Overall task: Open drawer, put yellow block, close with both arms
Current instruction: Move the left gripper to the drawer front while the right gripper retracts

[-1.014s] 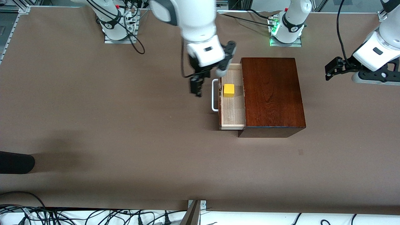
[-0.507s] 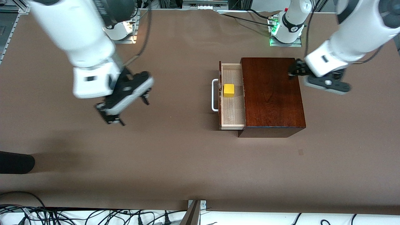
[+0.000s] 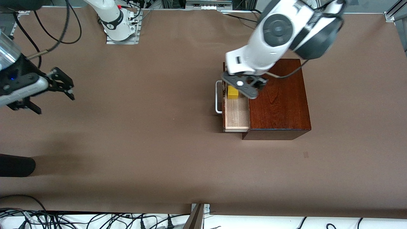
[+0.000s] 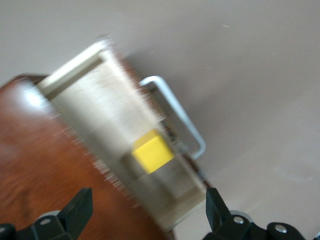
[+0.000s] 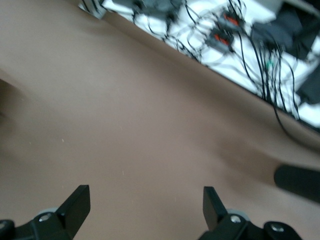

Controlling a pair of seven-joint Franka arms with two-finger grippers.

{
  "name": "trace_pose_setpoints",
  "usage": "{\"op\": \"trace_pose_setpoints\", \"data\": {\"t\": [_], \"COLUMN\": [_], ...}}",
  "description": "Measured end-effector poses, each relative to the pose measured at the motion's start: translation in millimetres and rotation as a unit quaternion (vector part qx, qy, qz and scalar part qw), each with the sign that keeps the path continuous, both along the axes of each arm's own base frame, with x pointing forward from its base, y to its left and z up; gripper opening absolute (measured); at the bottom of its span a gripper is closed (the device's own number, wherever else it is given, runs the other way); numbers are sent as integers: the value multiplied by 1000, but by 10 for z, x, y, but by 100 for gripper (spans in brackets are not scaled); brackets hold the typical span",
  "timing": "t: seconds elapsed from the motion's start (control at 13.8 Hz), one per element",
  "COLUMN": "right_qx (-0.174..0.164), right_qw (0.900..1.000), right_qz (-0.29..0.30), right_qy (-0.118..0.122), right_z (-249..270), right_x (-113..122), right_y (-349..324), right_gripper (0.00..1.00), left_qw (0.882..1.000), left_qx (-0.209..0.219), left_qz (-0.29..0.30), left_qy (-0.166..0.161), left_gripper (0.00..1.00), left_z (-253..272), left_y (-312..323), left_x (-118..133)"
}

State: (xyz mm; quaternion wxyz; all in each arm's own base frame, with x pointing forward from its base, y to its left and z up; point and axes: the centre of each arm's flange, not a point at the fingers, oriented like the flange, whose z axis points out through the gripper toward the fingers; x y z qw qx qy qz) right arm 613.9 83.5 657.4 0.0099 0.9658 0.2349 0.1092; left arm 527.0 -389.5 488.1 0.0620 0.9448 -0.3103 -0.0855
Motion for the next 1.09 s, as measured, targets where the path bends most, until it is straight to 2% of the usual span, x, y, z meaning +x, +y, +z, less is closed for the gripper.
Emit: {"op": "trace_pose_setpoints", "data": {"t": [0.14,0.29,0.36,0.51,0.65,0.87,1.09], "right_qx": [-2,-1,1,4,6,2,-1], "right_qw": [999,997,994,990,987,987,987], "right_qz": [-29,-63,-87,-123,-143,-146,-143], "right_qy": [21,47,59,74,76,72,67], "right_z": [-105,-314,-431,-609,-660,-641,-607], "right_x": [-189,-304,-332,-346,-345,-346,-354], "right_y": [-343,-642,-743,-829,-867,-885,-860], "right_gripper": [100,100,100,100,100,100,100], "left_qw": [999,997,995,994,987,956,928], "left_qx": [-16,-64,-83,-91,-99,-96,-71], "left_qz": [-28,-15,-6,-16,-119,-275,-366], "left_qy": [17,40,58,64,44,32,-4], "left_gripper": [100,100,100,100,100,100,100], "left_z": [-220,-351,-405,-482,-546,-850,-1180], "left_y": [-477,-832,-890,-878,-890,-966,-1205], "left_x": [-150,-231,-225,-165,-180,-257,-367]}}
